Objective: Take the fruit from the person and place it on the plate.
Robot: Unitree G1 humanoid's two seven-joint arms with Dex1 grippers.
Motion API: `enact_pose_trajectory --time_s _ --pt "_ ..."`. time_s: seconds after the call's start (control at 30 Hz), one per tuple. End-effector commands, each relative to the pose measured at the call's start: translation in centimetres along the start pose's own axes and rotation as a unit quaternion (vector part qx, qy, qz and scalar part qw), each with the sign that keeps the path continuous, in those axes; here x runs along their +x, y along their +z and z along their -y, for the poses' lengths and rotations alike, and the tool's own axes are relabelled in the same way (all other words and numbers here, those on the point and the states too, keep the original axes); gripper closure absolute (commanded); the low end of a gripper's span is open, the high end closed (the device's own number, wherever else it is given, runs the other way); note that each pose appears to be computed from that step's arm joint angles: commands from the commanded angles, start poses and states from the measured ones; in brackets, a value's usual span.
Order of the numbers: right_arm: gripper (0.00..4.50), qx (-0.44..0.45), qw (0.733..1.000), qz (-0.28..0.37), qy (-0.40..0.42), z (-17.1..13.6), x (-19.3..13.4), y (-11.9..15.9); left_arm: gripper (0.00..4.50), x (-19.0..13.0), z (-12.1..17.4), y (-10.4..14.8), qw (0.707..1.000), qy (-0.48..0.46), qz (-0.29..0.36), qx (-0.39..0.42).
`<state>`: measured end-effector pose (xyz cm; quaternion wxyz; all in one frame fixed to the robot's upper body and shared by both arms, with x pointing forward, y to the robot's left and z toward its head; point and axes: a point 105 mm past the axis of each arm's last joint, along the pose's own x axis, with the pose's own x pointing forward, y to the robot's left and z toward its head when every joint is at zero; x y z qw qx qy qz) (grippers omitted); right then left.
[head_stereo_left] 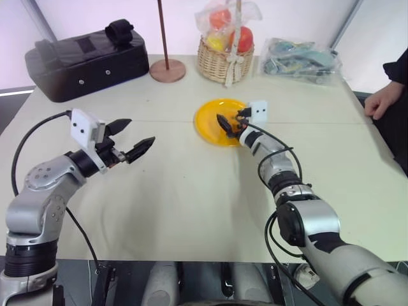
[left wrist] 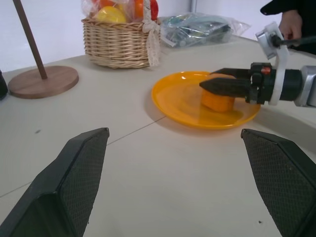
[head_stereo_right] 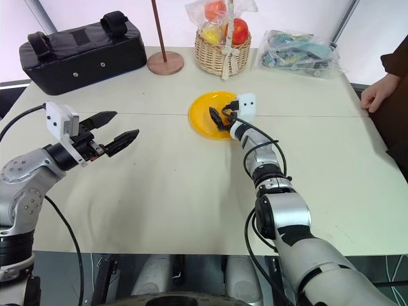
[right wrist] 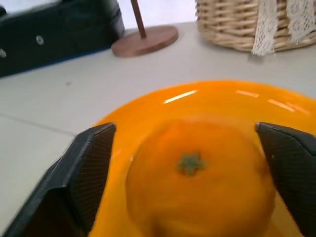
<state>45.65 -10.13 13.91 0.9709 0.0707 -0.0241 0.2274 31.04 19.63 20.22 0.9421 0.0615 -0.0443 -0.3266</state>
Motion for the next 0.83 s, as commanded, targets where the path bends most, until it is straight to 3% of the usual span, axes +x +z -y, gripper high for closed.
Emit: enact_pose_trajectory --time_s 0.03,0.3,0.5,0.67,0.83 --pt "0.03 -0.012 0.999 0.036 -0.003 -0.1 0.6 2.5 0.00 0.1 0.1 1.3 1.000 -0.002 0.018 0.022" --pt "0.03 -0.043 0.992 0.118 0.022 -1.0 0.6 8.2 0.00 0.4 -0.2 1.6 0.999 -0.003 0.023 0.023" --pt "0.03 -0.088 0.981 0.162 0.054 -1.1 -2.8 12.5 0.00 0.3 -0.6 1.4 1.000 0.010 0.026 0.011" --pt "0.03 -0.137 0.983 0.114 0.045 1.9 -7.0 11.6 0.00 0.3 -1.5 0.1 0.999 0.050 0.010 0.017" --pt "0.03 -0.147 0.987 0.056 -0.019 6.6 -10.7 9.7 0.00 0.2 -1.6 -1.3 0.998 0.066 0.000 -0.008"
